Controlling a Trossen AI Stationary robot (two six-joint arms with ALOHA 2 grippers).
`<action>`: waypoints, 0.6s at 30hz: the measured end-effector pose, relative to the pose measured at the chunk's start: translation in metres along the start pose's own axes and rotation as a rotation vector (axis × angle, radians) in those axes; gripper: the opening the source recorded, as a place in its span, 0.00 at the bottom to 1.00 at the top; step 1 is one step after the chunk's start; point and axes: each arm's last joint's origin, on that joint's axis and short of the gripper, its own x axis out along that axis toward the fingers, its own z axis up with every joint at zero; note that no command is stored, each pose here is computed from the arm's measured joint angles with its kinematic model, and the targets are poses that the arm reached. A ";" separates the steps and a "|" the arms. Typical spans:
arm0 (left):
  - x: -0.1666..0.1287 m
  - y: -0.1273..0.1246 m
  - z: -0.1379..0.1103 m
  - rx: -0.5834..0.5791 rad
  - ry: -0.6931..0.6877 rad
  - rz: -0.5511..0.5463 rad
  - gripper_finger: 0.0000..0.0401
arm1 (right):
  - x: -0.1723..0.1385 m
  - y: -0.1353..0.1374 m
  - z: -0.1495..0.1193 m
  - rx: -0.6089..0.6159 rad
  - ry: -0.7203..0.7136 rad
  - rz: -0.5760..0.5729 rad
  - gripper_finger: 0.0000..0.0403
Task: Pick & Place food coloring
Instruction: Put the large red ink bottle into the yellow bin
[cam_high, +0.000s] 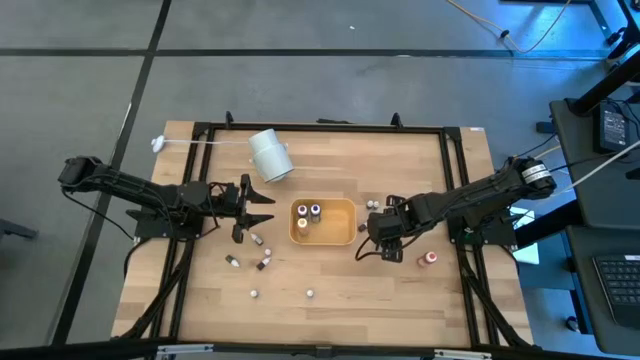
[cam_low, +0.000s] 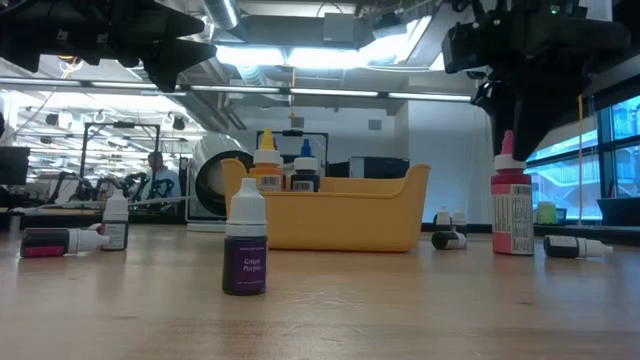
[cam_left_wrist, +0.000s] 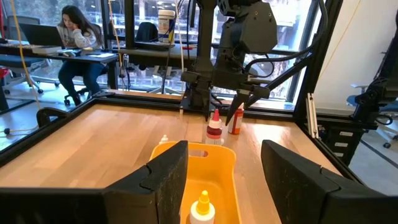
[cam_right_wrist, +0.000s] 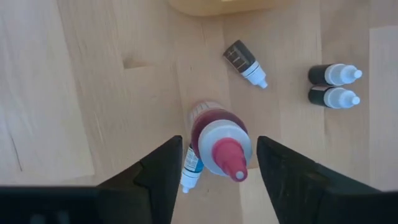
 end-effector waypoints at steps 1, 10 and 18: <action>0.000 0.000 0.000 0.000 -0.001 0.000 0.49 | 0.000 0.000 0.000 0.000 0.000 0.000 0.49; 0.000 0.000 0.000 0.000 0.000 0.000 0.49 | 0.011 0.000 -0.005 -0.027 -0.001 0.000 0.37; 0.000 0.000 0.000 0.000 0.000 0.000 0.49 | 0.013 0.000 -0.004 -0.049 -0.029 0.009 0.32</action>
